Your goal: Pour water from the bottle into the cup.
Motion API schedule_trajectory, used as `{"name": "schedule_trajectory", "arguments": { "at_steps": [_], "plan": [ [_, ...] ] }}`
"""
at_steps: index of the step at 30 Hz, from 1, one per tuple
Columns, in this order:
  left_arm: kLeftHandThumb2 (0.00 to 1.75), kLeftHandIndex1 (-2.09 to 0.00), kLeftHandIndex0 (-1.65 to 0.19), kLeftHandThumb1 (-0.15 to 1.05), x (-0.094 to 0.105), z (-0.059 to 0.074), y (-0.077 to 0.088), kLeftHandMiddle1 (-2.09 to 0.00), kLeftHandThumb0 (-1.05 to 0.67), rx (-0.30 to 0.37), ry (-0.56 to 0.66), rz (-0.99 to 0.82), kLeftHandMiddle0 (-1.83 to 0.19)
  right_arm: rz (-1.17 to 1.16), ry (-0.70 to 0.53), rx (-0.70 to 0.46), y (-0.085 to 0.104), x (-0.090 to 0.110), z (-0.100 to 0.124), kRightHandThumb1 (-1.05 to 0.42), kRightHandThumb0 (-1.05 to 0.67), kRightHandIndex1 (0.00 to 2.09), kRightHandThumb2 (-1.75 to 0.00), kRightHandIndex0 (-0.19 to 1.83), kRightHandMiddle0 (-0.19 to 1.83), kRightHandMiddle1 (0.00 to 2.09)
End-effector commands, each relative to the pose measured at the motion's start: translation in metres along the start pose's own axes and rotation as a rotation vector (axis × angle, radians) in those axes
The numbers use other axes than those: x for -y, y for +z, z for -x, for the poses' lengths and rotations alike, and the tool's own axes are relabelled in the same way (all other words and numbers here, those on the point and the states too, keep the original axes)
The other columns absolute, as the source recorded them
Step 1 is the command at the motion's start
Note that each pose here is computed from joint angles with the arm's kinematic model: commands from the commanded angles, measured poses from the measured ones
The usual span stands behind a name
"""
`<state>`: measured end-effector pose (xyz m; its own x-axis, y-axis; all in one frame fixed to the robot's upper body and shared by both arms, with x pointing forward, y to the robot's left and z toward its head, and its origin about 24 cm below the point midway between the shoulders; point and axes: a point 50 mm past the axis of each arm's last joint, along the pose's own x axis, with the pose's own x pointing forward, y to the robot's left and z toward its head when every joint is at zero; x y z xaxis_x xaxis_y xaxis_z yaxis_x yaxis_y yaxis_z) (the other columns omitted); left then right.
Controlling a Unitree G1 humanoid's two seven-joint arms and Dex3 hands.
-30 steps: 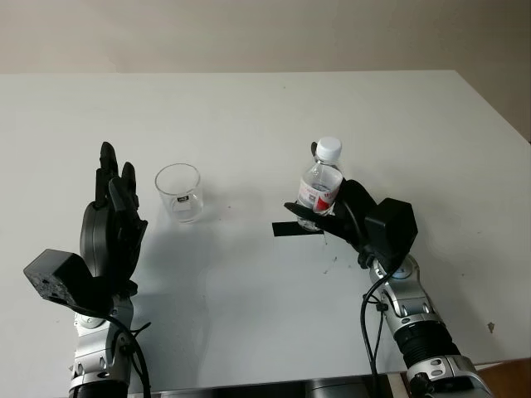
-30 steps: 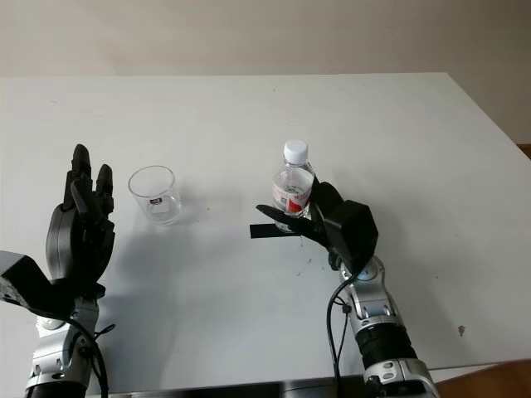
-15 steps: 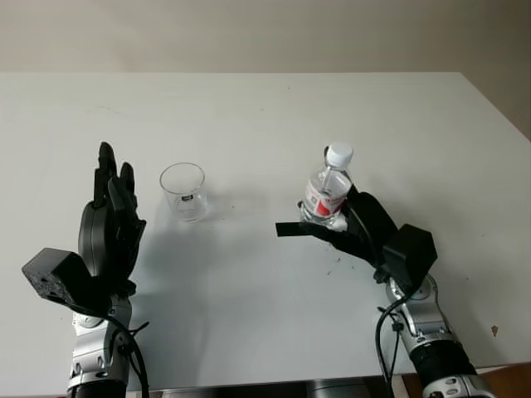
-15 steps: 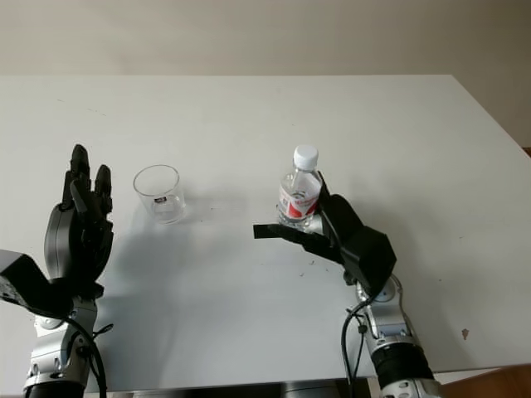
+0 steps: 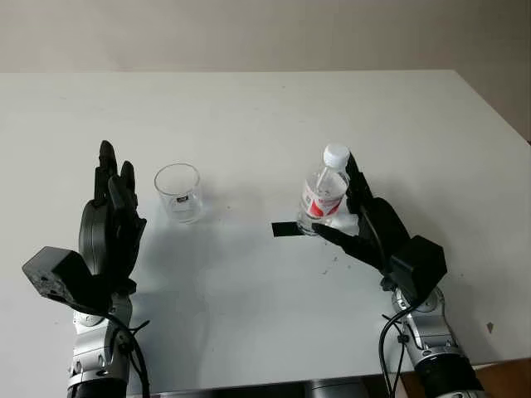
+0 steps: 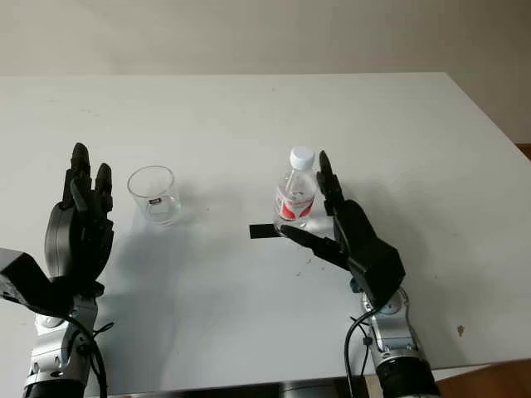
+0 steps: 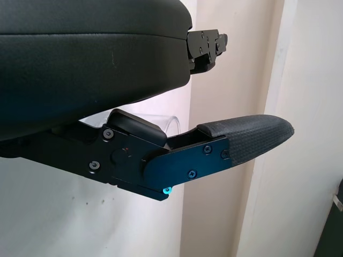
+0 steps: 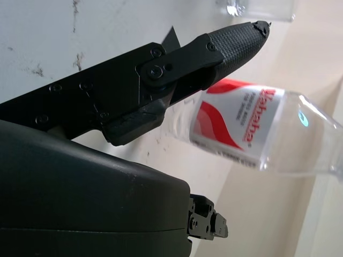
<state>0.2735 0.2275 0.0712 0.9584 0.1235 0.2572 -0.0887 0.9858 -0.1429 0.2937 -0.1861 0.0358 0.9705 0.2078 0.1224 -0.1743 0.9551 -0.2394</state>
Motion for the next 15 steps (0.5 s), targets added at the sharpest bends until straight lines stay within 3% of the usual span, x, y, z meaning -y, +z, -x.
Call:
{"name": "schedule_trajectory", "arguments": {
  "at_steps": [1,15],
  "plan": [
    [0.72,0.00,0.09,1.05,-0.0001,-0.0025,0.0009,-0.28,-0.86,0.006,0.003,0.006,0.19,-0.036,-0.010,-0.052,-0.0155,-0.0071,0.0105,-0.99,-0.99,0.00,-0.06,-0.19,-0.19,0.00],
    [0.73,0.00,0.11,1.05,0.0018,-0.0036,-0.0006,-0.25,-0.85,0.009,0.004,0.010,0.19,-0.067,0.010,-0.023,-0.0169,-0.0123,0.0095,-0.98,-0.95,0.00,-0.05,-0.19,-0.19,0.00]
  ]
}}
